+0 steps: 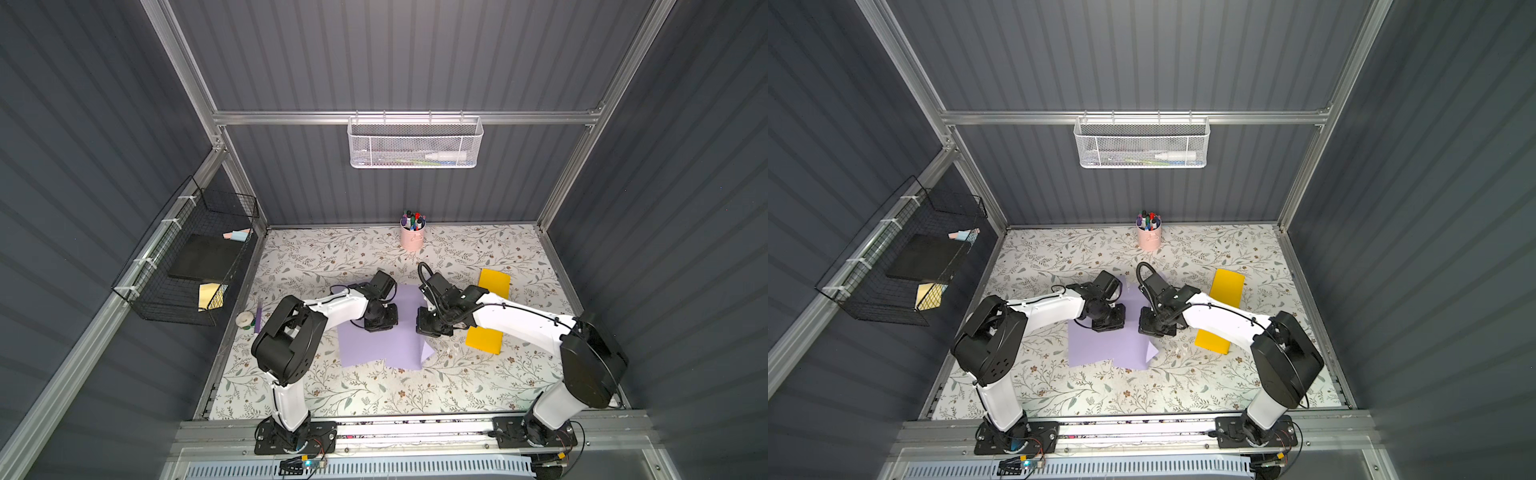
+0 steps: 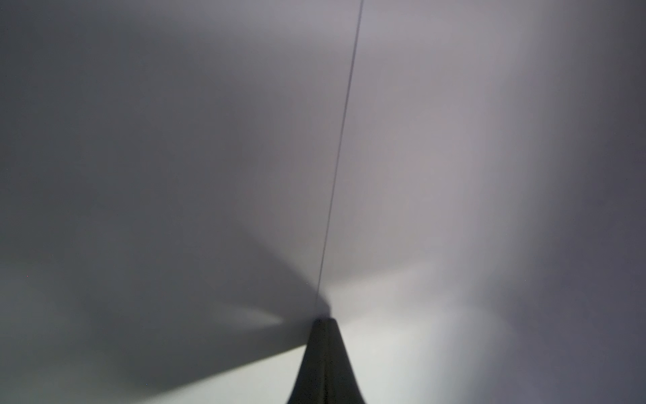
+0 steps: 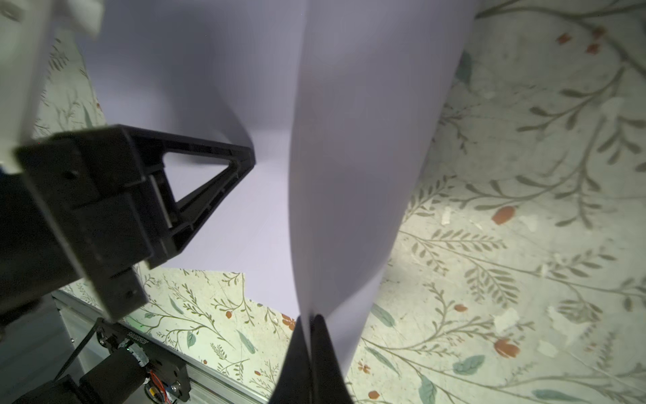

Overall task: Fold the rectangular paper in half along the long edge
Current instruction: Fold the paper.

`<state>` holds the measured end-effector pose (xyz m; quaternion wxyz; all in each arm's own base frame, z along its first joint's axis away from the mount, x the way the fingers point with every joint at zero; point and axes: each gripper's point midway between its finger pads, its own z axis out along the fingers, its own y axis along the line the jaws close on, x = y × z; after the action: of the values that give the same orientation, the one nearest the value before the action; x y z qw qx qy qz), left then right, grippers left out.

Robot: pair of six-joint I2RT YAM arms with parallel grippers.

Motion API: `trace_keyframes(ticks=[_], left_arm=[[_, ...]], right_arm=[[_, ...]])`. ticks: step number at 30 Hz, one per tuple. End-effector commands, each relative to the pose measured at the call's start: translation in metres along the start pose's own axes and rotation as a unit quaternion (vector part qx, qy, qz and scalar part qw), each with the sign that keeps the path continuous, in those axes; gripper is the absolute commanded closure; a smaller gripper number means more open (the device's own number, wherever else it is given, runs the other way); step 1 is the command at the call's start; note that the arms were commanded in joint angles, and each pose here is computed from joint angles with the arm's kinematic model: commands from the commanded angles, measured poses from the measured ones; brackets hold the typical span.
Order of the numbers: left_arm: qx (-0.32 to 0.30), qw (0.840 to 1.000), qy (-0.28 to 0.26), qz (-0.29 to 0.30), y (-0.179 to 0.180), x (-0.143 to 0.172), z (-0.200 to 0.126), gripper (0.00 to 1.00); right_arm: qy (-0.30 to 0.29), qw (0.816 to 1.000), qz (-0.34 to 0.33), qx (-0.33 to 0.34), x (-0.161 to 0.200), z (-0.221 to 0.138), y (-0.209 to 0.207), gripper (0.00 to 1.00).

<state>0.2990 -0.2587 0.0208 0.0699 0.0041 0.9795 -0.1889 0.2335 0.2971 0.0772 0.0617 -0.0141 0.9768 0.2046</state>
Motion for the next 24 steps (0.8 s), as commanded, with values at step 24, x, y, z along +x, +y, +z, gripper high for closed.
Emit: trace_keyframes(ticks=[24], left_arm=[[-0.060, 0.997, 0.054, -0.003, 0.034, 0.035, 0.015, 0.97]], right_arm=[[0.032, 0.998, -0.006, -0.056, -0.012, 0.051, 0.043, 1.00]])
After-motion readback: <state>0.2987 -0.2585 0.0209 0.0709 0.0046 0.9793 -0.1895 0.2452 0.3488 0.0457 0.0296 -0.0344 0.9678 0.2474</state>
